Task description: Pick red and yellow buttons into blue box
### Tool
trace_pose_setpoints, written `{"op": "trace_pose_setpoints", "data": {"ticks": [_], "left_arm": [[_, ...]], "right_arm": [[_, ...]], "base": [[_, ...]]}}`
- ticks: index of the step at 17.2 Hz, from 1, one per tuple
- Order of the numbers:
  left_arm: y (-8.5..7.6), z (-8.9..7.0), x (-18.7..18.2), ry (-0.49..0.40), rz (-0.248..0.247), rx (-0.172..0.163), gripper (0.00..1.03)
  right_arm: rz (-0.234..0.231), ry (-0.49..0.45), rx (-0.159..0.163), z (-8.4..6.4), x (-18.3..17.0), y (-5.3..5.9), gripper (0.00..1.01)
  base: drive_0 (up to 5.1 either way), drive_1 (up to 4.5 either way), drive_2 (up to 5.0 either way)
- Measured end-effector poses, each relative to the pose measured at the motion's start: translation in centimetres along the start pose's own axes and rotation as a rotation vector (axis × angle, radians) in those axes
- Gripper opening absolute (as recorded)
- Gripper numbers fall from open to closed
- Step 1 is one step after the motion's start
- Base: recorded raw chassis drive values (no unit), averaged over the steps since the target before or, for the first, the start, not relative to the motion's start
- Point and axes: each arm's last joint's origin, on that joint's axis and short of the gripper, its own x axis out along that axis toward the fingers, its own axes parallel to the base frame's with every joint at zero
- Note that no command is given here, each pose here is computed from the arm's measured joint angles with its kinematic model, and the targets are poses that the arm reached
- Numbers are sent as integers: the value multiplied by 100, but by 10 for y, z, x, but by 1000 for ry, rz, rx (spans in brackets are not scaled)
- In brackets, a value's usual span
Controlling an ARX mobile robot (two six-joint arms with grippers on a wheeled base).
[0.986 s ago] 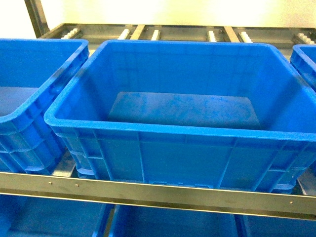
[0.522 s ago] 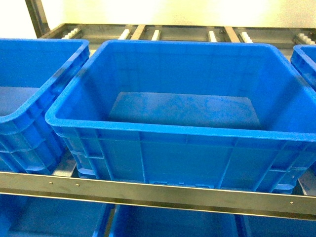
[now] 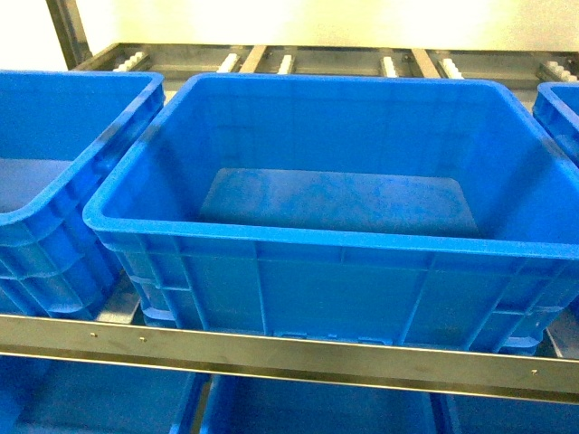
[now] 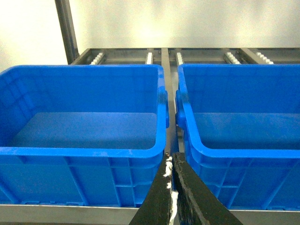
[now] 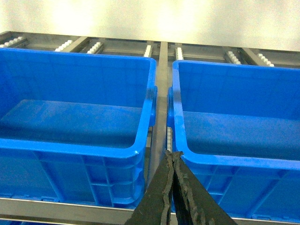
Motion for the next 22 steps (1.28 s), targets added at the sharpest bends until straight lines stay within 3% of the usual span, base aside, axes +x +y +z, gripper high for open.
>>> {"op": "trace_pose_setpoints", "data": {"ticks": [14, 17, 19, 20, 22], "left_arm": [[0, 0, -12, -2, 0, 0, 2], [0, -6, -21, 43, 0, 0, 2], [0, 0, -23, -8, 0, 0, 2], [0, -3, -22, 8, 5, 0, 2], [0, -4, -22, 15, 1, 0, 2]], "right_arm": [[0, -3, 0, 0, -13, 0, 2], [0, -3, 0, 0, -15, 0, 2], [1, 44, 0, -5, -21, 0, 2], [4, 48, 0, -6, -24, 0, 2], [0, 2, 0, -2, -26, 0, 2]], "base": [[0, 0, 0], [0, 0, 0], [0, 0, 0], [0, 0, 0], [0, 0, 0]]}}
